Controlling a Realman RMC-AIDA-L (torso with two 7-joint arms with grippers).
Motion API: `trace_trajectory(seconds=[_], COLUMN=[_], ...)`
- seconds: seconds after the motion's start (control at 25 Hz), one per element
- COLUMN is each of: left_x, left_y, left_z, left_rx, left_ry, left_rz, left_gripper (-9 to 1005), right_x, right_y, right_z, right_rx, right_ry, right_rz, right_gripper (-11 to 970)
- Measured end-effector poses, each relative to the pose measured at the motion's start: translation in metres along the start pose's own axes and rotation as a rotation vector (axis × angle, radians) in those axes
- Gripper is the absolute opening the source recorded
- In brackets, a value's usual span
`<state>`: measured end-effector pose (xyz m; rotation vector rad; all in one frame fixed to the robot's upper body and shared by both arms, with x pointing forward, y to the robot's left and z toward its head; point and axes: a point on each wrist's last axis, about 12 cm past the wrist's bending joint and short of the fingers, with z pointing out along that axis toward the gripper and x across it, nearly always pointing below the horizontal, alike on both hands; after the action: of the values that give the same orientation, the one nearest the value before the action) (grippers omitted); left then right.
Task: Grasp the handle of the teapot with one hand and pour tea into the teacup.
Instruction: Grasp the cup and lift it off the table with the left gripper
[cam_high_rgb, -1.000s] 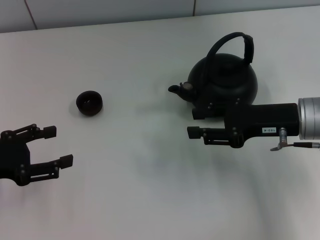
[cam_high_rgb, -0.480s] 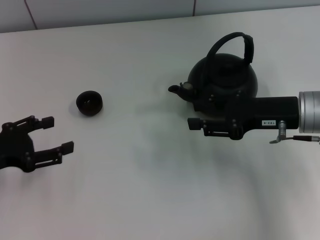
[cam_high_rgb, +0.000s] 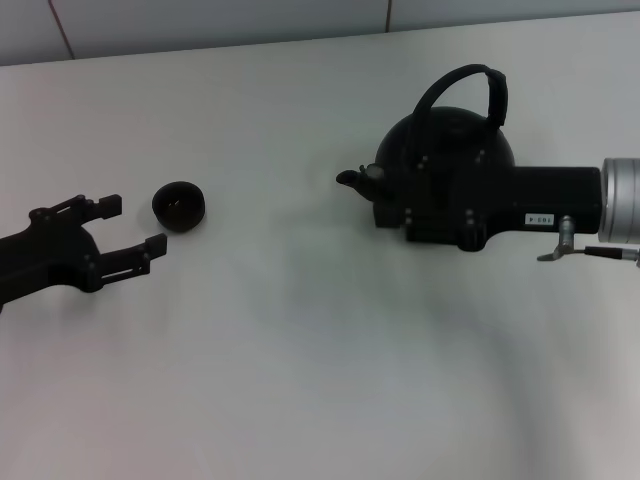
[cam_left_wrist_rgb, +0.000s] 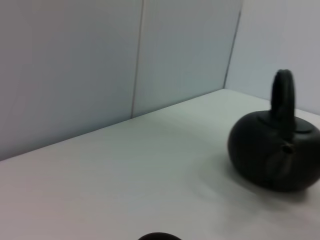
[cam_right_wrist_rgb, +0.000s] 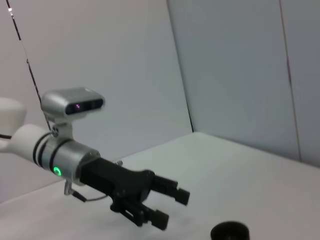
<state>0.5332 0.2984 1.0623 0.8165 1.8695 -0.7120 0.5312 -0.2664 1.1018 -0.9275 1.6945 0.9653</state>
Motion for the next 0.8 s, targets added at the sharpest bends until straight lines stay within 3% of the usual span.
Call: trace_trajectory(seconds=[0.8], left_x=[0.004], left_y=[0.012], left_z=[0.028], left_rx=[-0.095], left_ry=[0.081], left_rz=[-0.015], left_gripper=[753], right_x=[-0.005], right_y=[-0.002], right_z=[-0.001], right_rx=[0.009], right_ry=[-0.021], right_rz=[-0.025], right_gripper=[525])
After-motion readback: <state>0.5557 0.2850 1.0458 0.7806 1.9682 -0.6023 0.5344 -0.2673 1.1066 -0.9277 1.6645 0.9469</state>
